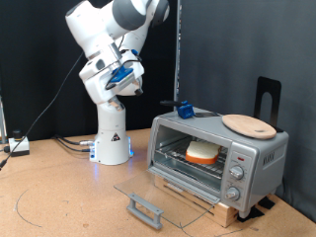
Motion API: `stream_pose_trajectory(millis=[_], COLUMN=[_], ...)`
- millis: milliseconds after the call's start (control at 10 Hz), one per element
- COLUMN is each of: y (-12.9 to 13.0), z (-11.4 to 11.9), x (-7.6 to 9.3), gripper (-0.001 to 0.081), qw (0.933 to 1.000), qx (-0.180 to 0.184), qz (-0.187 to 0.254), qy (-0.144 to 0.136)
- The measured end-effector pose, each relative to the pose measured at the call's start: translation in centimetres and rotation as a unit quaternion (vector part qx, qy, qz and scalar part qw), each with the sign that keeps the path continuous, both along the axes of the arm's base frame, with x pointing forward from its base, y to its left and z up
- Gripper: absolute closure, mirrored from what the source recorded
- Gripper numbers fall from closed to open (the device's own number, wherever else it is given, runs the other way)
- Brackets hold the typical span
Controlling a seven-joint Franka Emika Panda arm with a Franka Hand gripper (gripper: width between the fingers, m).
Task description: Make a piece of toast with the oven
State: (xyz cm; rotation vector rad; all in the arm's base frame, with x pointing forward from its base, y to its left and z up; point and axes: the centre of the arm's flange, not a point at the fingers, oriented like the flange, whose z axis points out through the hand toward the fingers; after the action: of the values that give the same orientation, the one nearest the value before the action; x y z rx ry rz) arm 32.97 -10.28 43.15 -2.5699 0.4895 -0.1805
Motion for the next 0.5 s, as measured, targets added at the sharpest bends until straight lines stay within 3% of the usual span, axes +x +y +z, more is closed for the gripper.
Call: stream_pose_trajectory(millis=[100,300,500], y=[0.1,0.7,-0.9], z=[0.0,-0.2,-1.7], x=[0.0,-0.7,-0.2], gripper=[-0.0002,-0.0002,-0.0002], qw=[0.9998,0.9958,0.9786], qx=[-0.003,0.050,0.104], qz=[0.018,-0.002,-0.081], qy=[-0.008,0.076,0.158])
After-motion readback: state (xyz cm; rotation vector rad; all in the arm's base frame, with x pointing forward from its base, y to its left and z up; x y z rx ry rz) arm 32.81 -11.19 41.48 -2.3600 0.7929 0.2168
